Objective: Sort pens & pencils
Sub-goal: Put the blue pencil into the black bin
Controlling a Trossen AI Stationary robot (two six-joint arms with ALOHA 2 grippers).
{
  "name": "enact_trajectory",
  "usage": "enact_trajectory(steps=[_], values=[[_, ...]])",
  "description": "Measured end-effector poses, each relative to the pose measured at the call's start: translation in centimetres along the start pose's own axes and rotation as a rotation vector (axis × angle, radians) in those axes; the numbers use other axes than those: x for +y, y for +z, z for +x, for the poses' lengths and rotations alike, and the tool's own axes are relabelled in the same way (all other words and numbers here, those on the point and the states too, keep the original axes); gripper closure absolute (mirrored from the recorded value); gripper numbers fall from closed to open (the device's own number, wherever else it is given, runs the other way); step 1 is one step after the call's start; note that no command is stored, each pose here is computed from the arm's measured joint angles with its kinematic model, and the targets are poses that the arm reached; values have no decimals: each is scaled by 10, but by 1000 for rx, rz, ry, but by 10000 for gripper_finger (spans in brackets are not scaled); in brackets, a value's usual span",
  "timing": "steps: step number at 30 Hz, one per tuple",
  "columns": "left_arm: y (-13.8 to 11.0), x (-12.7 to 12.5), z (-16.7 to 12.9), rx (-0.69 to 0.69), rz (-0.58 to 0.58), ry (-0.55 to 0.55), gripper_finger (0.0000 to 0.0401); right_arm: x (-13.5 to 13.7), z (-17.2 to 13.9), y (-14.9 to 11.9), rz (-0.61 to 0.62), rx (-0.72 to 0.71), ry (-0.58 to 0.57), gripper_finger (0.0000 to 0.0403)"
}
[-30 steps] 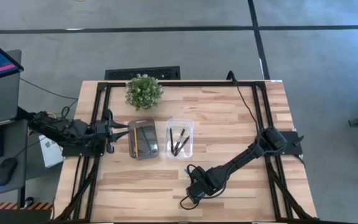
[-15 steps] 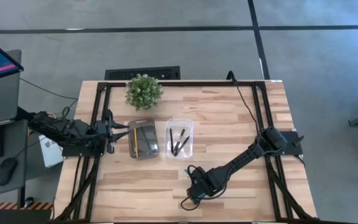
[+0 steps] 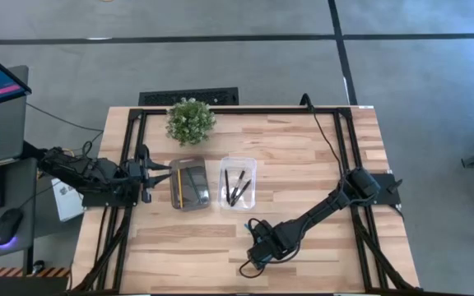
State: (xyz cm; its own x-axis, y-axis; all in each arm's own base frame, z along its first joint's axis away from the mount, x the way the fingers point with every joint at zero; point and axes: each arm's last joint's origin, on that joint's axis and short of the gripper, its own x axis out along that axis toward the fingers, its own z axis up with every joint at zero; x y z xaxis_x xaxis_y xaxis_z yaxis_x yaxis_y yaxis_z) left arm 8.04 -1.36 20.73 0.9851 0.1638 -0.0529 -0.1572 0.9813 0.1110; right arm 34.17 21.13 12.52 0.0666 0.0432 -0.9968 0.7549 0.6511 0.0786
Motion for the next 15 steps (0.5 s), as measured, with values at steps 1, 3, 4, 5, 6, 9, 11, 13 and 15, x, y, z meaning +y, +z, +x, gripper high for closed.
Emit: enact_trajectory(steps=[1, 3, 4, 5, 6, 9, 11, 13, 15], values=[[0, 0, 0, 0, 0, 0, 305, 0, 0, 0, 0, 0, 0, 154], [0, 0, 0, 0, 0, 0, 305, 0, 0, 0, 1, 0, 0, 155], [0, 0, 0, 0, 0, 0, 305, 0, 0, 0, 1, 0, 0, 157], [0, 0, 0, 0, 0, 0, 305, 0, 0, 0, 1, 0, -1, 160], [0, 0, 0, 0, 0, 0, 305, 0, 0, 0, 1, 0, -2, 163], [0, 0, 0, 0, 0, 0, 305, -1, 0, 0, 1, 1, -6, 180], [0, 0, 0, 0, 0, 0, 305, -1, 0, 0, 1, 2, -10, 193], [0, 0, 0, 0, 0, 0, 305, -2, 0, 0, 2, 2, -14, 205], [0, 0, 0, -1, -1, 0, 305, -2, 0, 0, 2, 2, -18, 216]])
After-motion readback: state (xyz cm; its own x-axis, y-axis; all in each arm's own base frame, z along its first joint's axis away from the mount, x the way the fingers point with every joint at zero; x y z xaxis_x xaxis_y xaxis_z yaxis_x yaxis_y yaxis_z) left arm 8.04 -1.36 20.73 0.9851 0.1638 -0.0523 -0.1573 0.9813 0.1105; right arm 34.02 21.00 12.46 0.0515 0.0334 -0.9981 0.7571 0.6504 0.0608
